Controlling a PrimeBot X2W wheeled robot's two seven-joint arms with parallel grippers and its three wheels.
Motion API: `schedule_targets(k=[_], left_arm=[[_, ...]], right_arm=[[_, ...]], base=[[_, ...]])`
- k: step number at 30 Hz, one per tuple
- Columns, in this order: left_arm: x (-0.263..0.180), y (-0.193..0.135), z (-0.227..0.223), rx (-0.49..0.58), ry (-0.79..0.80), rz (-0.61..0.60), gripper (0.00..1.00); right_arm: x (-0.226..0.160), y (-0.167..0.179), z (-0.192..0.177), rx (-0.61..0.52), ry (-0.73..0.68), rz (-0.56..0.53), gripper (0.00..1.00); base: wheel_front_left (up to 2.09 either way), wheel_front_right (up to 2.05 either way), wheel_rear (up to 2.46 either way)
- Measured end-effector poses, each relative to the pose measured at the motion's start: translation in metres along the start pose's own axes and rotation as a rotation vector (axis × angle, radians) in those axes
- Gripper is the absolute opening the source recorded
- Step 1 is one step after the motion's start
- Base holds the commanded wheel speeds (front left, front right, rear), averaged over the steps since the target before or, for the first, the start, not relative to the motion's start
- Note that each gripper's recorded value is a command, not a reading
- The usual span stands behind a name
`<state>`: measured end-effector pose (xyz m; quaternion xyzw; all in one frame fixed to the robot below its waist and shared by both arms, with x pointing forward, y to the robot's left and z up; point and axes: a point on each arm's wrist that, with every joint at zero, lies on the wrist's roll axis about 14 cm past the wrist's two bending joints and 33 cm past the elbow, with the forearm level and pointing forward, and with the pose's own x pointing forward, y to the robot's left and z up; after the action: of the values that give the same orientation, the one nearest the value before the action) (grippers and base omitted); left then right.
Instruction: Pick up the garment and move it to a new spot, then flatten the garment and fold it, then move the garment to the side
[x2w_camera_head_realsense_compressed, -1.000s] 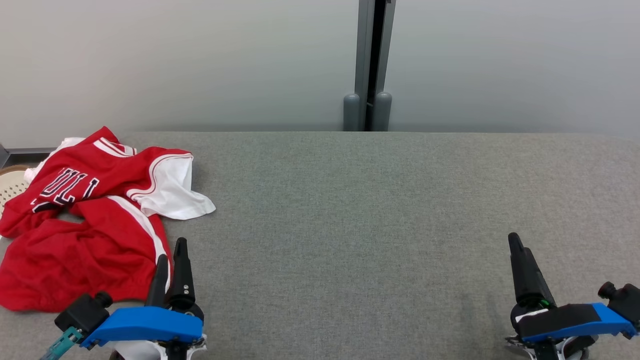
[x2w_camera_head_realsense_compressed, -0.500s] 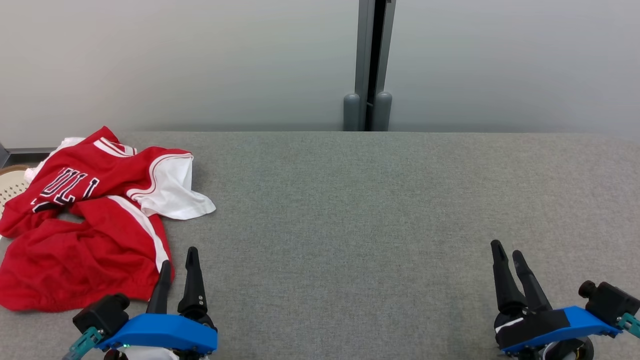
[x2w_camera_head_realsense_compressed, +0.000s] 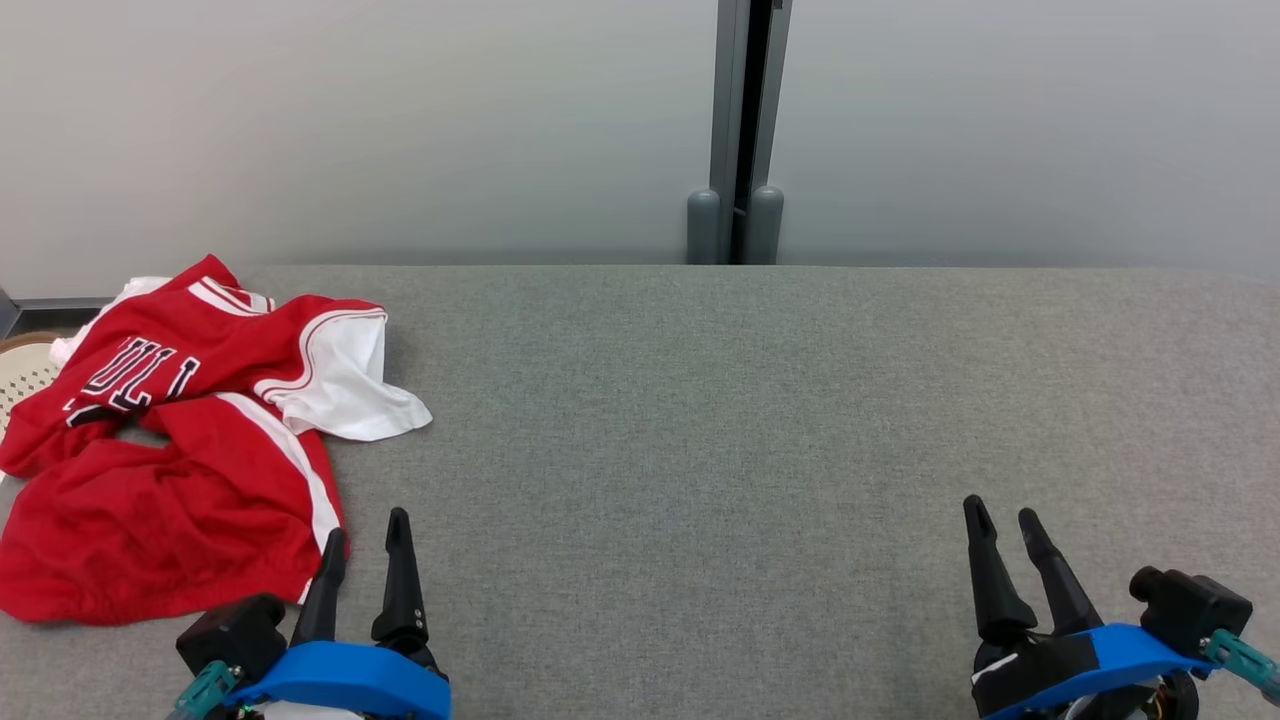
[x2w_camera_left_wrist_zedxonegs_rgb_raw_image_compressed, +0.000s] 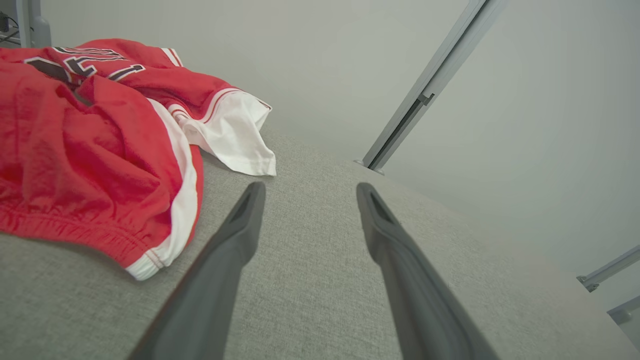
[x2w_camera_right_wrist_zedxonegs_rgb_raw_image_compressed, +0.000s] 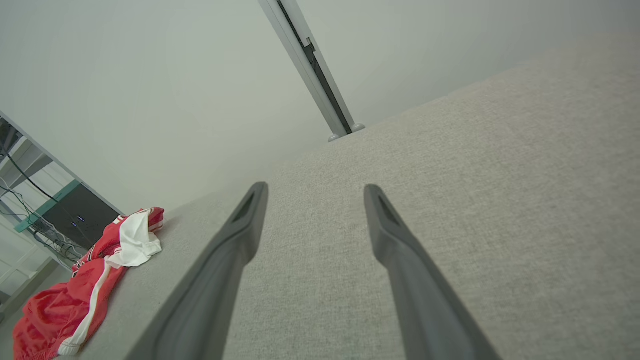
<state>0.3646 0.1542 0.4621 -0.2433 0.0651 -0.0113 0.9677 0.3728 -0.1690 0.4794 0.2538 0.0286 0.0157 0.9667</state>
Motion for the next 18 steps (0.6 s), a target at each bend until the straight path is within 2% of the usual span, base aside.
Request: schedule_targets(k=[18], left_arm=[[-0.0036, -0.0009, -0.0071, 0.157, 0.003, -0.018, 1.0]], right_arm=[[-0.0029, 0.0033, -0.0014, -0.183, -0.007, 0.029, 1.0]], base=[[0.0, 0.0, 0.0]])
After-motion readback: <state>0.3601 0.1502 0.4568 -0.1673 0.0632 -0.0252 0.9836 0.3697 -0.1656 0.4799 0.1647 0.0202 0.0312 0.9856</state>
